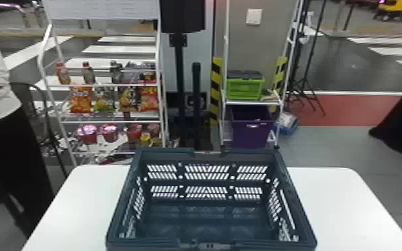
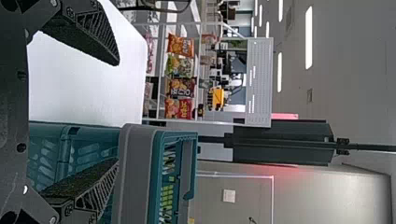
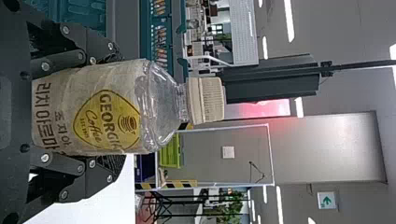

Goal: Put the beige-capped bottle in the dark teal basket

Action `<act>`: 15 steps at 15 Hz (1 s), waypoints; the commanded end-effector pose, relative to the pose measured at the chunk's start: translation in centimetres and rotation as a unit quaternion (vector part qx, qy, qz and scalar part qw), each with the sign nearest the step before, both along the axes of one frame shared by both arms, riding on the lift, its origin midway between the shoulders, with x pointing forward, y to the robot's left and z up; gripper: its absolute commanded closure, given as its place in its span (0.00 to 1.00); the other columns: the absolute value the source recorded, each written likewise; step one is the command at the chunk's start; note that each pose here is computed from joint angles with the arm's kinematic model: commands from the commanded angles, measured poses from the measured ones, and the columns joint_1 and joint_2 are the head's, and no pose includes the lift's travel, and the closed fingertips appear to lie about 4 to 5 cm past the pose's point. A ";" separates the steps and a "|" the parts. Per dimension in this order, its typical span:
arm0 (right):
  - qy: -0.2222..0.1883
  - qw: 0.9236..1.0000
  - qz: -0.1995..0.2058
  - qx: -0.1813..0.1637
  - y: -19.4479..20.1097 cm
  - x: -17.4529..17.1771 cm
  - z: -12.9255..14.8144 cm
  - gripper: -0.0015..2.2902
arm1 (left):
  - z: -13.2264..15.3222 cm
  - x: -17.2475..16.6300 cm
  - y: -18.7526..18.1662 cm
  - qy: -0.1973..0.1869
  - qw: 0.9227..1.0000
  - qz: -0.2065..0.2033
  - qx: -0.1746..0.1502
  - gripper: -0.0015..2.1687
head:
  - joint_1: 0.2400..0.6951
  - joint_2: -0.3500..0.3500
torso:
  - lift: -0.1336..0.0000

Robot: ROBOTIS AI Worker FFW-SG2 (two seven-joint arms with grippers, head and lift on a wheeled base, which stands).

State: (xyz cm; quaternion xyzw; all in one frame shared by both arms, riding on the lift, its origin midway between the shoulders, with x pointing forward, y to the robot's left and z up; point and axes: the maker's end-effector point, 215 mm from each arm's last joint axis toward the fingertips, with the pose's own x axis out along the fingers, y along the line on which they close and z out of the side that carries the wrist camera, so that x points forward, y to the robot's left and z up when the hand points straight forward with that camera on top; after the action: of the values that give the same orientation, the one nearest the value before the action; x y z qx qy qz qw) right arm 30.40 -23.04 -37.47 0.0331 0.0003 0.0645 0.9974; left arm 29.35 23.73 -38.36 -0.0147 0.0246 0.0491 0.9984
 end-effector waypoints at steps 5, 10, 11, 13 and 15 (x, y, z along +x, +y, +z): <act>-0.003 1.000 0.000 0.000 0.1 0.1 0.4 0.93 | 0.0 0.1 0.0 0.000 1.000 -0.001 0.001 0.07 | 0.57 0.50 | 1.00; -0.013 1.000 0.004 0.001 0.4 0.6 1.9 0.93 | 0.0 0.3 0.0 0.002 1.000 0.000 0.002 0.07 | 0.57 0.50 | 1.00; -0.022 1.000 0.005 0.002 0.5 1.0 3.1 0.93 | -0.1 0.3 0.0 0.002 1.000 -0.001 0.002 0.07 | 0.57 0.50 | 1.00; -0.030 0.999 0.010 0.003 1.0 2.1 5.2 0.93 | -0.1 0.4 0.0 0.002 1.000 0.000 0.002 0.07 | 0.57 0.50 | 1.00; -0.027 0.999 0.017 0.004 1.6 3.6 6.8 0.93 | -0.2 0.3 0.0 0.003 1.000 0.000 0.002 0.07 | 0.57 0.50 | 1.00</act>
State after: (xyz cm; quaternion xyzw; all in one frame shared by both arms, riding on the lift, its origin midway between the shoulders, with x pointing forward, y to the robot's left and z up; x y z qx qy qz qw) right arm 32.97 -21.83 -31.91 0.0347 -0.0262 0.0777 0.9960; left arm 29.72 23.70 -38.41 -0.0127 0.0262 0.0487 0.9984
